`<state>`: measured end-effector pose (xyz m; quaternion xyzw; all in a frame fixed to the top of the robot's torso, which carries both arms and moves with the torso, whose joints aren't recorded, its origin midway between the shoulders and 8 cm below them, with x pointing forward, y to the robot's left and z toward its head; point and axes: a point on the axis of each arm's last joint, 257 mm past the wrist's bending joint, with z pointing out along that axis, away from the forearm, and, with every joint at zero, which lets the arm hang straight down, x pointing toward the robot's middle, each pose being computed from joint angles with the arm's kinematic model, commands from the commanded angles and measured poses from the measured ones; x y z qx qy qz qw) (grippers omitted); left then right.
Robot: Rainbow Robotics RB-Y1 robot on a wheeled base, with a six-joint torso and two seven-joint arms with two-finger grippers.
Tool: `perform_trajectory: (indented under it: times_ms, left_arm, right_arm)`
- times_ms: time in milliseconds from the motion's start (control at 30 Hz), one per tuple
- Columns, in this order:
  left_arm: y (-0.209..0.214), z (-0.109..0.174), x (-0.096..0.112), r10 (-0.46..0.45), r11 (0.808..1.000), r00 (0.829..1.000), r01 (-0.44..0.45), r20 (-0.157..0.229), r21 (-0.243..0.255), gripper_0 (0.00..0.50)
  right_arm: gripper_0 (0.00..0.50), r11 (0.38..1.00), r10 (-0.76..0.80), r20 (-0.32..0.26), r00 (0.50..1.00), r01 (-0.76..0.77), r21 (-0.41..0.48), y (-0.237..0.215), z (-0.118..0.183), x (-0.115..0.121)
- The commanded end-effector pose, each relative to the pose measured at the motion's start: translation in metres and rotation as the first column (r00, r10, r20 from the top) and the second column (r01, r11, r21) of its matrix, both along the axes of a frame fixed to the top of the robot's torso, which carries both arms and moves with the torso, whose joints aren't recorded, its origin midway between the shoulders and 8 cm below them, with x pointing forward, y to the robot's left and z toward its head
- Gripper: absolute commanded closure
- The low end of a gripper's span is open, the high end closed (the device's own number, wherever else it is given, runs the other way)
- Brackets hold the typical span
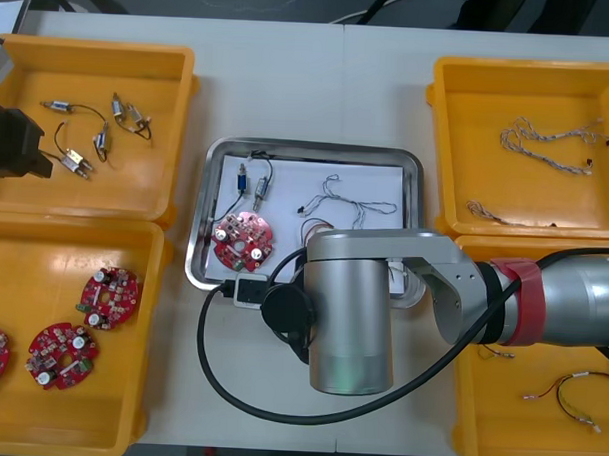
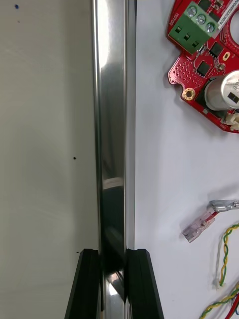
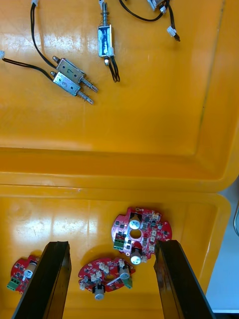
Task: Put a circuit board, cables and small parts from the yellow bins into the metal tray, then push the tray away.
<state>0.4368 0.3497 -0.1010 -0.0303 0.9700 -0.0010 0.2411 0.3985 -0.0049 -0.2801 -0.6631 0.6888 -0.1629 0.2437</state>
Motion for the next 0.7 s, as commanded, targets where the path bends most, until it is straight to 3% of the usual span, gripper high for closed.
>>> perform_trajectory:
  times_ms: [33,700]
  left_arm:
    - [0.020,0.012,-0.002,-0.039,0.996,0.999,0.038,0.013,0.079,0.000]
    - [0.020,0.012,-0.002,-0.039,0.996,0.999,0.038,0.013,0.079,0.000]
  right_arm:
    - [0.477,0.997,0.065,0.078,0.995,-0.062,-0.038,-0.004,0.024,0.023]
    - [0.492,0.995,0.078,0.176,0.981,-0.067,-0.071,-0.007,0.050,0.086]
